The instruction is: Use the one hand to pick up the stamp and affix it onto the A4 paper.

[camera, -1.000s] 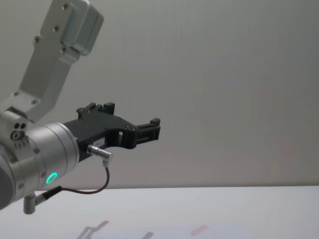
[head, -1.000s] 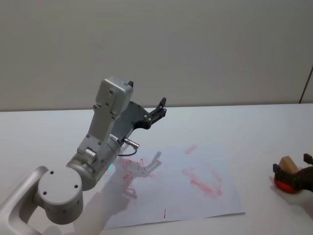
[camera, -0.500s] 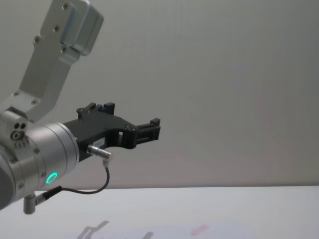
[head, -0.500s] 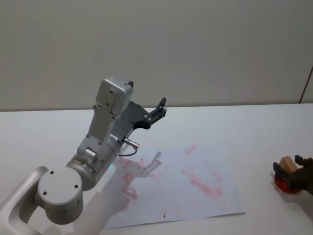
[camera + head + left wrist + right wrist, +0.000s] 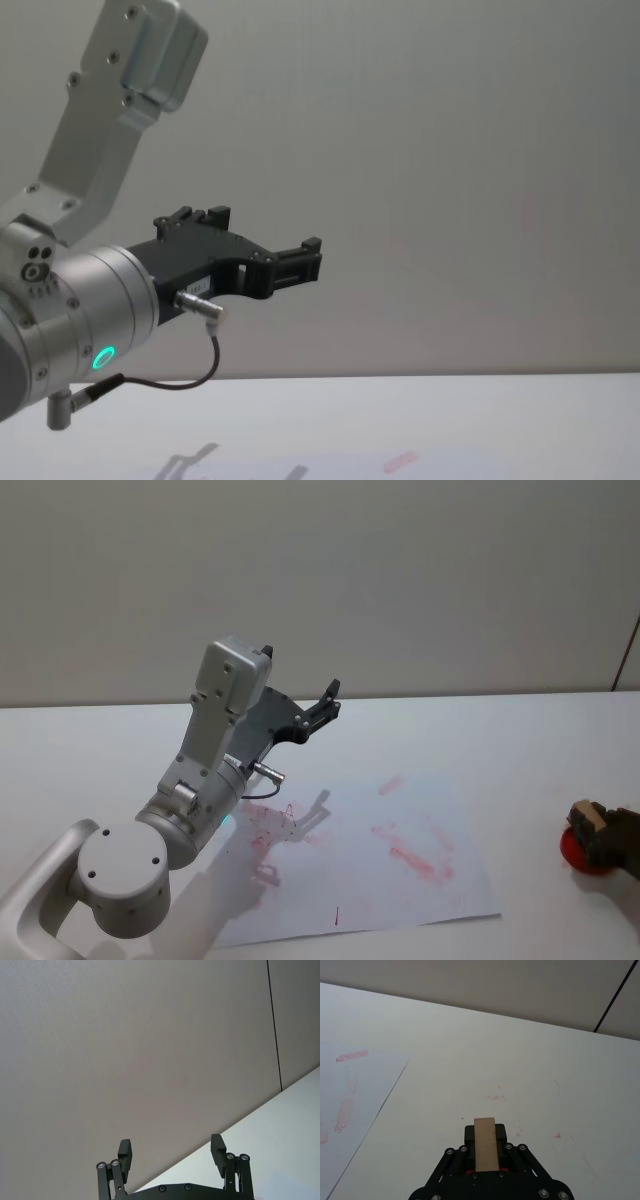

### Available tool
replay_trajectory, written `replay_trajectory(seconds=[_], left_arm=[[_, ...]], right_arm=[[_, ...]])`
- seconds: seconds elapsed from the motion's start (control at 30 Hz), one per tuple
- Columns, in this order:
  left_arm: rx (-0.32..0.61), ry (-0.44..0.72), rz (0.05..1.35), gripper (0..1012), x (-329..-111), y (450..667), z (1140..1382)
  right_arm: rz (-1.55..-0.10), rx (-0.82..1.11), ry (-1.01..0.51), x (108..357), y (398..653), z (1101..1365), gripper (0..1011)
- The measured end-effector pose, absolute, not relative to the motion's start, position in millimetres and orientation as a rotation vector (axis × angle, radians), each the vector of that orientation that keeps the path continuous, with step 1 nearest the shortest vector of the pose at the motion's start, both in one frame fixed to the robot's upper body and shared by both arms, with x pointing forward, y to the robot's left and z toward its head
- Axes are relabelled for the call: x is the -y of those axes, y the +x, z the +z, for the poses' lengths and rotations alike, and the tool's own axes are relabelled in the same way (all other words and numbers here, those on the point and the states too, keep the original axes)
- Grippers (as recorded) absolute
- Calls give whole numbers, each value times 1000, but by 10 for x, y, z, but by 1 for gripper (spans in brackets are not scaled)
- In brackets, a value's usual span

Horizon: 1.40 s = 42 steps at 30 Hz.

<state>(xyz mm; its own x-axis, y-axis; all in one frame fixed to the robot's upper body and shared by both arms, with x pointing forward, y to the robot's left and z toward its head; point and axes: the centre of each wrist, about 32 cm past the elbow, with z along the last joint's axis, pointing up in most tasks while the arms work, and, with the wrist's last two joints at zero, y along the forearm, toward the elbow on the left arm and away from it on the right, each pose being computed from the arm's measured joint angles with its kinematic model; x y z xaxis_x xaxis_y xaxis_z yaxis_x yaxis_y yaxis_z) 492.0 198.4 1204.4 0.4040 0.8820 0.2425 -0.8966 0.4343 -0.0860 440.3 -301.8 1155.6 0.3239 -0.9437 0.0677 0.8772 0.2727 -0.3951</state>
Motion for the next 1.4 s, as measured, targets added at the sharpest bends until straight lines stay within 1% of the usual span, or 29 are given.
replay_trajectory(seconds=[0.07, 0.43, 0.7, 1.07, 1.3, 1.4], left_arm=[[268, 61, 1124, 1001, -1984, 4920, 12044], [268, 61, 1124, 1001, -1984, 4920, 12044], [268, 61, 1124, 1001, -1984, 4920, 12044], [268, 61, 1124, 1001, -1984, 4920, 12044], [268, 61, 1124, 1001, -1984, 4920, 12044], [268, 61, 1124, 1001, -1984, 4920, 12044]], right_arm=[[-1235, -194, -395, 3017, 4404, 11556, 218], [-1231, -176, -386, 3023, 4405, 11578, 218], [-1201, -124, -329, 2988, 4451, 11701, 218], [-1076, -87, -216, 2785, 4597, 11874, 218], [-980, -97, -175, 2607, 4727, 11887, 218], [-928, -110, -168, 2494, 4817, 11860, 218]])
